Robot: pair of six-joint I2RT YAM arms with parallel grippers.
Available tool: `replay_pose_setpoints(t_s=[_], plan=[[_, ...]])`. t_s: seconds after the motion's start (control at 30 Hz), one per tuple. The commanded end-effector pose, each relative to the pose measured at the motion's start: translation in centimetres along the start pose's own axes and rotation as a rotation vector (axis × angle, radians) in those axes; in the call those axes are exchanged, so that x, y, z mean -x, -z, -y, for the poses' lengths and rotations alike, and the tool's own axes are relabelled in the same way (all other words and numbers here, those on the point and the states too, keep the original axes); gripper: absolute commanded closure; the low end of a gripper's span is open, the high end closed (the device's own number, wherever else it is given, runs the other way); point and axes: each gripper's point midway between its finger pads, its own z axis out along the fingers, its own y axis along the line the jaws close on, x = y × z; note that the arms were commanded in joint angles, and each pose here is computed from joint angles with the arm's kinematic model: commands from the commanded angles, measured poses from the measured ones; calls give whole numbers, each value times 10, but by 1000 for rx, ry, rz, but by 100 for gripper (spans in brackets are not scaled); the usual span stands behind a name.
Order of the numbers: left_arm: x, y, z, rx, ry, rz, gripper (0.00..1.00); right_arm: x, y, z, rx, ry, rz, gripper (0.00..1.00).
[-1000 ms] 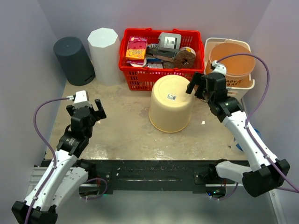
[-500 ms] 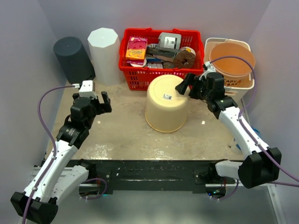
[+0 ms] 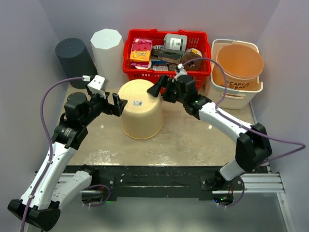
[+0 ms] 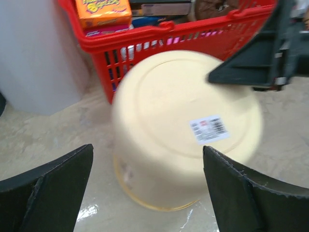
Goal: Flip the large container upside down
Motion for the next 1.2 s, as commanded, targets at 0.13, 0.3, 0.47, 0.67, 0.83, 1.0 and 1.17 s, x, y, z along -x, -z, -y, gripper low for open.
replay_pose_setpoints(t_s=[0.13,0.3,0.47,0.67,0.83,1.0,1.17], plan=[[58,34,66,-359,-80,120,0,31,-38,-108,300,15,43,1],[56,23,73,-387,-63,77,1,110,6,-90,69,220,221,1],[61,5,69,-274,-99,83,0,156,61,-21,-150,168,329,1],[42,-34,89,-174,-191,-42,1,143,104,14,-236,147,361,1],[37,-48,92,-29,-289,-81,1,120,116,36,-291,139,334,1],[10,-62,96,62,-359,-165,1,97,116,47,-281,98,292,1],[-11,-65,87,122,-390,-217,0,85,116,56,-291,82,269,1]])
